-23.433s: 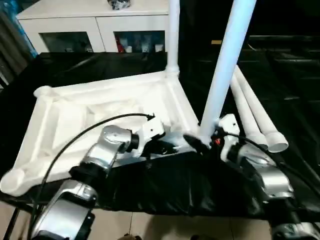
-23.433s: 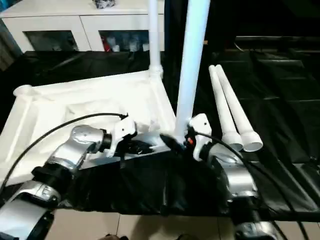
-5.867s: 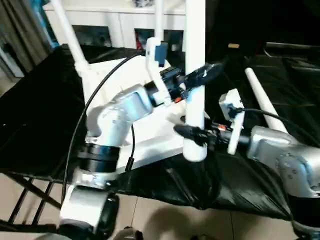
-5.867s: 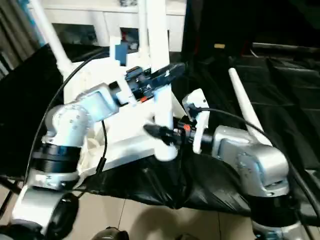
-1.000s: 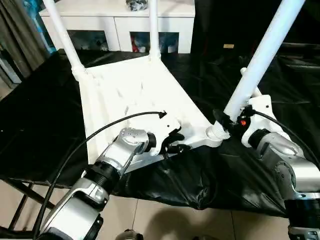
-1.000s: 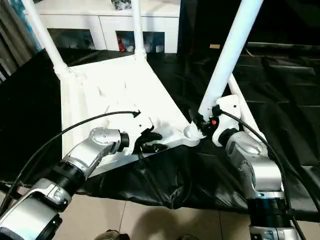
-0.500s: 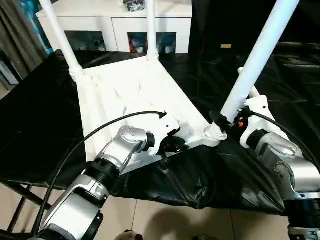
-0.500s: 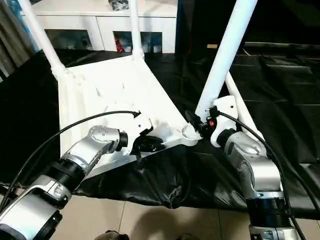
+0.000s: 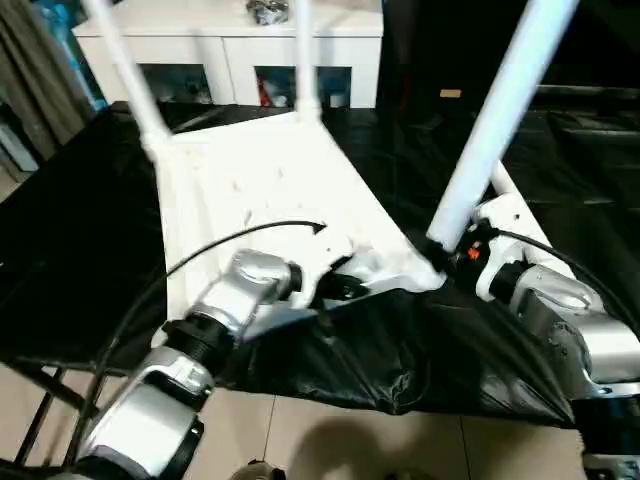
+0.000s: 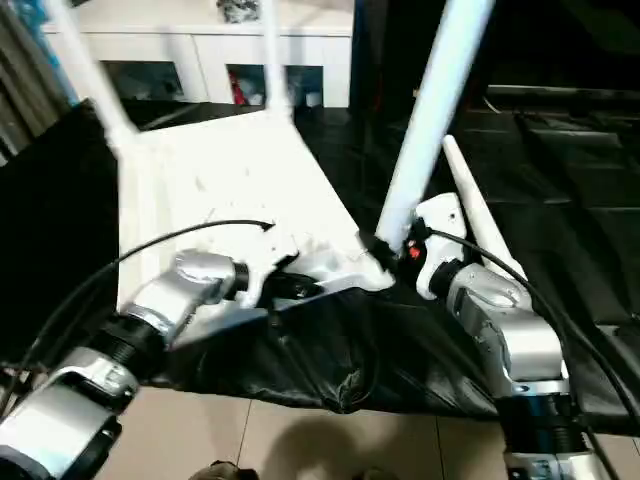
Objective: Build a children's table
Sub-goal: Insert table leg to table base
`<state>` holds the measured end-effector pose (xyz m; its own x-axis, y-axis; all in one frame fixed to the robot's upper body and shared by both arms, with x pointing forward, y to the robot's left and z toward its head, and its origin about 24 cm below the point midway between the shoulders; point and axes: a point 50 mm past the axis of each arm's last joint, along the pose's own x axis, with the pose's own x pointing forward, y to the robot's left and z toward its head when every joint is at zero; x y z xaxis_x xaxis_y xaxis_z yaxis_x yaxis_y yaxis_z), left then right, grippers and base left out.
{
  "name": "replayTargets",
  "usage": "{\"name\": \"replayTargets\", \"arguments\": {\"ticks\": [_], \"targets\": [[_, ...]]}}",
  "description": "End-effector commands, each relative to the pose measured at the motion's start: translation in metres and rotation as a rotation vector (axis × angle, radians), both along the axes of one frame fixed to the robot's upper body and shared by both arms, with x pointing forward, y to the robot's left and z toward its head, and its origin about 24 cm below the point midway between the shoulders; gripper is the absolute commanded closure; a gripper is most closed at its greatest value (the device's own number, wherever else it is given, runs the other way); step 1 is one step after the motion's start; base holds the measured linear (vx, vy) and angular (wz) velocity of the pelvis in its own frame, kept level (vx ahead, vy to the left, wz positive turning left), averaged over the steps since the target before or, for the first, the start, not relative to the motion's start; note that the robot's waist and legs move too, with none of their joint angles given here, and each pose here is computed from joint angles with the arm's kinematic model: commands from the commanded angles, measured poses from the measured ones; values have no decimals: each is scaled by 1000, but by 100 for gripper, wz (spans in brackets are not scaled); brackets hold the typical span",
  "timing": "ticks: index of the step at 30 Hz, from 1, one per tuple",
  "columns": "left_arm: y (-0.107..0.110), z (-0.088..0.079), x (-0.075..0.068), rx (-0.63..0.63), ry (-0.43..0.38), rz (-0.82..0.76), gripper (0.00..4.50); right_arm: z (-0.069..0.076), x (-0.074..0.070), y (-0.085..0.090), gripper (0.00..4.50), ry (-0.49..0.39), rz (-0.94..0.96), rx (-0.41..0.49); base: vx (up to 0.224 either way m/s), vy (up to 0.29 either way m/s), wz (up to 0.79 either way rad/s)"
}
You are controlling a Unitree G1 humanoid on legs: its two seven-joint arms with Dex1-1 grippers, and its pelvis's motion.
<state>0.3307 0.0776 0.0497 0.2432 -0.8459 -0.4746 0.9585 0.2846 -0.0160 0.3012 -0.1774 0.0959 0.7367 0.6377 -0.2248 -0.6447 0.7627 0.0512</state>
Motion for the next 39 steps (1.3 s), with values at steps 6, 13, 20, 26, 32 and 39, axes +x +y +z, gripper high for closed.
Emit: {"name": "replayTargets", "arguments": {"ticks": [6,13,20,26,32,39], "targets": [[8,2,-22,-23,-28,-273,450,1,-2,1,261,39,81,-6,0,0,0],[15,-2,-21,-1,-28,-245,450,-8,-11,7,261,110,154,3,0,0,0],[19,-2,-21,-4,-27,-254,450,-11,-19,11,261,152,212,1,0,0,0],[19,0,-20,-1,-27,-266,450,-15,-18,6,261,151,197,-31,0,0,0],[19,1,-20,-8,-19,-269,450,-18,-14,6,261,136,159,12,0,0,0],[18,2,-18,-9,-23,-257,450,-24,-17,3,261,170,151,85,0,0,0]]}}
